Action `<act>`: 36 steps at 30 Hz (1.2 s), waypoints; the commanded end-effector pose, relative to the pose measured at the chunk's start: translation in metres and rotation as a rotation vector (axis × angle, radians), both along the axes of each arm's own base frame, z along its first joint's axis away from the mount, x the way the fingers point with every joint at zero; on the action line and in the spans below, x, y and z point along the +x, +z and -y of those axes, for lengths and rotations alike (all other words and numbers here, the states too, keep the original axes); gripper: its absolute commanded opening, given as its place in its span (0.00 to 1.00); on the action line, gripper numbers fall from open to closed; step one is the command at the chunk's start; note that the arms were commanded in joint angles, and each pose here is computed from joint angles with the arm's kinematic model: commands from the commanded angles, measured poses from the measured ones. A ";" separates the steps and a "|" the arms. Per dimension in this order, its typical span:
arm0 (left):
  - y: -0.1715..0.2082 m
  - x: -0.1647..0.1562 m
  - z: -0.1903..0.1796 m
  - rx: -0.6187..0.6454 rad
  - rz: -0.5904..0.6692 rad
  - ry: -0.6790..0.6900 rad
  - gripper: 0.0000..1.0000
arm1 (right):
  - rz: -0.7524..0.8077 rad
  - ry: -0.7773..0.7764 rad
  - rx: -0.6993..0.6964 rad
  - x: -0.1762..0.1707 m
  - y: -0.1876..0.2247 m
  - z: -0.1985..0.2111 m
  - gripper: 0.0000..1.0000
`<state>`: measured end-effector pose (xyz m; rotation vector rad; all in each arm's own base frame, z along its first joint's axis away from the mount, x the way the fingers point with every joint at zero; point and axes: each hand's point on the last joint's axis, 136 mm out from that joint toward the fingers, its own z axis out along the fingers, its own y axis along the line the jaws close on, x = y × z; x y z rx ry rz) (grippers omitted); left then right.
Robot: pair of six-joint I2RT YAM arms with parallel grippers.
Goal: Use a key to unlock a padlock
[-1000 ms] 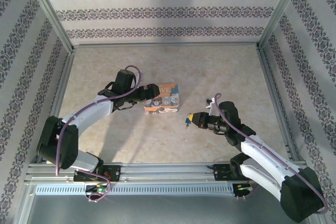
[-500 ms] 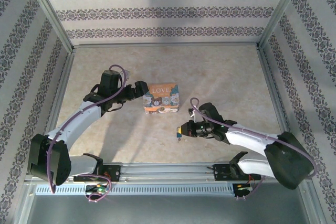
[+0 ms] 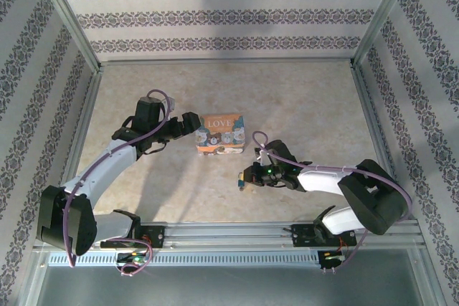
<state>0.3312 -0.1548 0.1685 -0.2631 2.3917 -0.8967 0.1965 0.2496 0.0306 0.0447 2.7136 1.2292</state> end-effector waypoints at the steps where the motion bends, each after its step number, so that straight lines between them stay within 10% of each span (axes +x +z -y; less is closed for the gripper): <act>1: -0.005 -0.004 -0.011 0.031 -0.006 0.011 1.00 | 0.007 -0.009 0.017 0.007 0.002 -0.001 0.09; 22: 0.001 -0.008 -0.025 0.063 0.009 0.039 1.00 | 0.051 -0.085 -0.042 0.010 0.016 0.033 0.29; 36: 0.036 -0.017 -0.090 0.230 0.184 0.240 0.99 | 0.407 -0.277 -0.183 0.042 0.131 0.115 0.47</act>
